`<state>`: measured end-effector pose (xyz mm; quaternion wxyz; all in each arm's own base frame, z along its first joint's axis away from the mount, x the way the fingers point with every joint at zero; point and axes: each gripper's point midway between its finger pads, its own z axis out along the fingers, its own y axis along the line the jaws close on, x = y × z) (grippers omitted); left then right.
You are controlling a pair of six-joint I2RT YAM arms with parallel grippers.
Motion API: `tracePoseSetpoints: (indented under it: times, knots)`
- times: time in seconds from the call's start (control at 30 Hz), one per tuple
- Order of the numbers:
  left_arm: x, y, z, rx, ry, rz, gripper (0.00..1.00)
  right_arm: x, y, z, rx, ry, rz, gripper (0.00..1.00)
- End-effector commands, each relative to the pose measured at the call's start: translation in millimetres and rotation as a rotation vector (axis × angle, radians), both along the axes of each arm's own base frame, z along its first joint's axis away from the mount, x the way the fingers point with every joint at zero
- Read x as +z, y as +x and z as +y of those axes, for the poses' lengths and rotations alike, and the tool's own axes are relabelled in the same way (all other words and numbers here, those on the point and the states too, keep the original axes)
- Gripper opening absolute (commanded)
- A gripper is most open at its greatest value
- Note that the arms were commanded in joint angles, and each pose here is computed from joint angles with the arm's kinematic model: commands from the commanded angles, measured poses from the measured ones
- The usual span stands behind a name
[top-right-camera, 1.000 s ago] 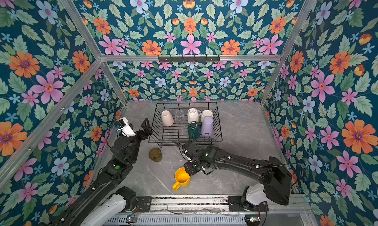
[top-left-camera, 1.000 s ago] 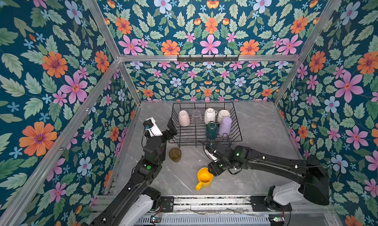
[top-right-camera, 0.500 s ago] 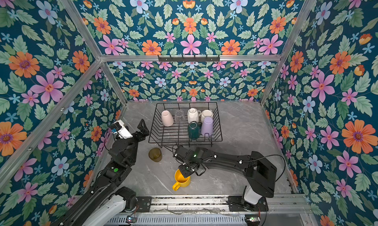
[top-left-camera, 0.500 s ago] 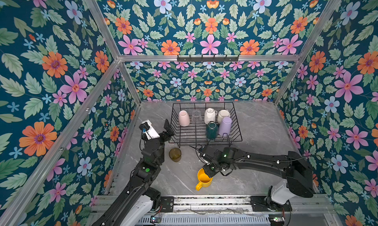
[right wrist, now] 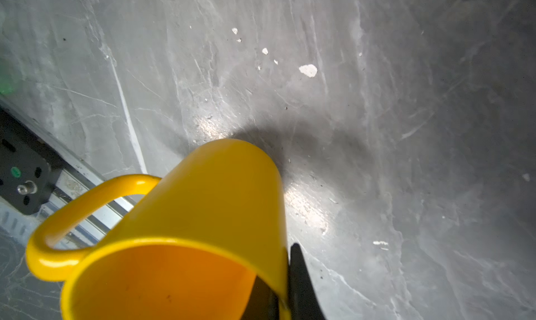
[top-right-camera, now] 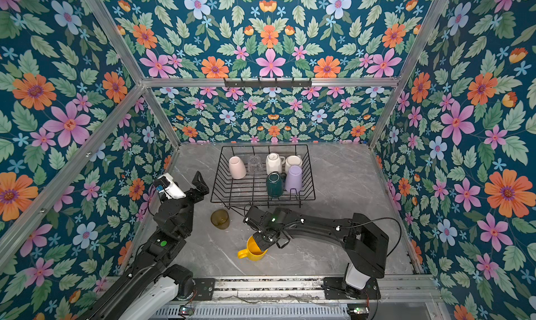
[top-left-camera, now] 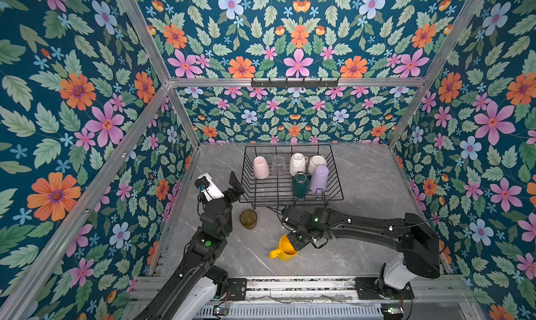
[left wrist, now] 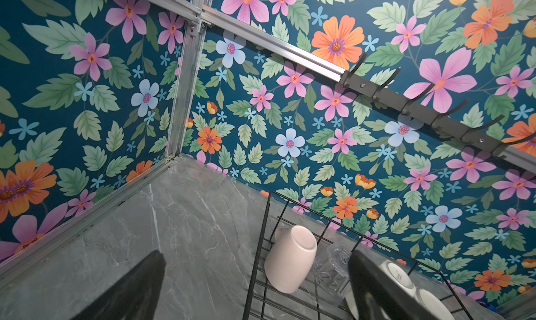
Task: Load cups into a dish rack
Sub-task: Pick up the cup from the bottom-center of the table, then place the cup upside down at the dish rack.
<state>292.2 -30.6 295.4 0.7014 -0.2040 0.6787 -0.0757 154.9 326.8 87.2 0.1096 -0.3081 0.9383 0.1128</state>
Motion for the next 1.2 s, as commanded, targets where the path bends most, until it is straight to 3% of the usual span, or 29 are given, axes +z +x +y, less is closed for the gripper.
tracePoseSetpoints:
  times: [0.0, 0.17, 0.47, 0.57, 0.87, 1.03, 1.17]
  knots:
    - [3.4, -2.4, 6.5, 0.031, -0.015, -0.016, 0.99, 9.6, 0.3, 3.0, 0.003, 0.027, -0.009, 0.00]
    - [5.4, -3.4, 7.7, 0.034, -0.015, -0.029, 0.99, 25.1, 1.4, 2.6, -0.019, 0.108, 0.018, 0.00]
    - [12.3, 3.1, -11.0, -0.070, 0.002, -0.063, 0.99, 92.6, 33.8, -23.2, -0.111, 0.415, -0.023, 0.00]
    - [18.9, 6.5, -28.1, -0.163, 0.023, -0.091, 0.99, 122.8, 49.5, -36.6, -0.167, 0.577, -0.014, 0.00]
    - [42.5, -10.7, -127.1, -0.731, 0.111, -0.250, 0.99, 206.2, 108.4, -80.8, -0.285, 0.964, -0.085, 0.00]
    - [49.4, -35.3, -188.5, -1.137, 0.172, -0.283, 0.99, 237.3, 128.6, -97.1, -0.304, 1.085, -0.126, 0.00]
    - [54.1, -47.3, -215.6, -1.357, 0.167, -0.288, 0.99, 257.9, 131.9, -99.1, -0.283, 1.123, -0.175, 0.00]
